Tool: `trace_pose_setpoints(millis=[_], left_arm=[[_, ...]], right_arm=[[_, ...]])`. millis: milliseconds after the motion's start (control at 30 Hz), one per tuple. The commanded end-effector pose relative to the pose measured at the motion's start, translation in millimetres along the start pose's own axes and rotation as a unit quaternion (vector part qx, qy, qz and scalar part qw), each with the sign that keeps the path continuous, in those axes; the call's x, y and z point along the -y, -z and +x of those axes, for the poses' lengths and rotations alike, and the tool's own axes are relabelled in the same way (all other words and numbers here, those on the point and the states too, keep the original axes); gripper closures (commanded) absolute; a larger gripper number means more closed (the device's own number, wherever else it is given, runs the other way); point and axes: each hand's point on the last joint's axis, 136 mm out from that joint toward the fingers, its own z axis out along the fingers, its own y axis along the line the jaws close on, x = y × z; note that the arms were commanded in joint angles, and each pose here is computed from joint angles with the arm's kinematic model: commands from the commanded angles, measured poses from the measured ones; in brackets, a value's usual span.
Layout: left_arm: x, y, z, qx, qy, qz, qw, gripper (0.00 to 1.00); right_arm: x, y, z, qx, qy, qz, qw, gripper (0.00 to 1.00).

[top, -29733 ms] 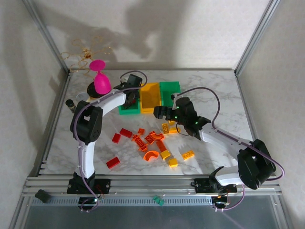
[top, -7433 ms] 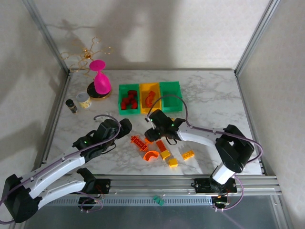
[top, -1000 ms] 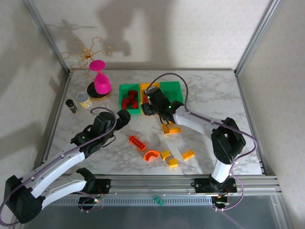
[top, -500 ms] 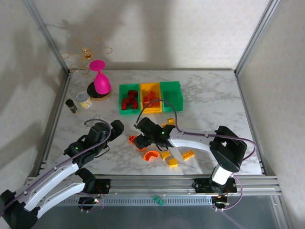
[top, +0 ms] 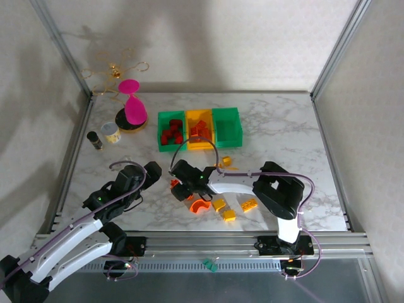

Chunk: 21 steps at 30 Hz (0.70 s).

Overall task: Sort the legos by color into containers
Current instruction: Pick up the lego from the bottom-center of the table.

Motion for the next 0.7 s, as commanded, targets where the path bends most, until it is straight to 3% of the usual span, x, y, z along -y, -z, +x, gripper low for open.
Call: trace_pose_setpoints(millis=[0, 200, 367, 533, 667], left_arm=[[-12, 1, -4, 0.014, 0.012, -0.026, 1.0, 0.0], [-11, 0, -5, 0.014, 0.013, -0.024, 1.0, 0.0], [-8, 0, -6, 0.015, 0.012, -0.02, 1.0, 0.0], [-3, -1, -7, 0.014, 0.007, -0.016, 1.0, 0.0], [5, -1, -10, 0.013, 0.001, -0.008, 1.0, 0.0]], right_arm=[[-6, -5, -6, -0.001, 0.018, 0.0, 1.0, 0.35], [-6, -14, 1, -0.015, 0.022, 0.002, 1.0, 0.42], [-4, -12, 1, -0.014, 0.022, 0.006, 1.0, 0.53], [1, -1, -11, 0.005, 0.005, 0.004, 1.0, 0.64], [15, 16, -29, 0.027, -0.025, -0.002, 0.999, 0.66]])
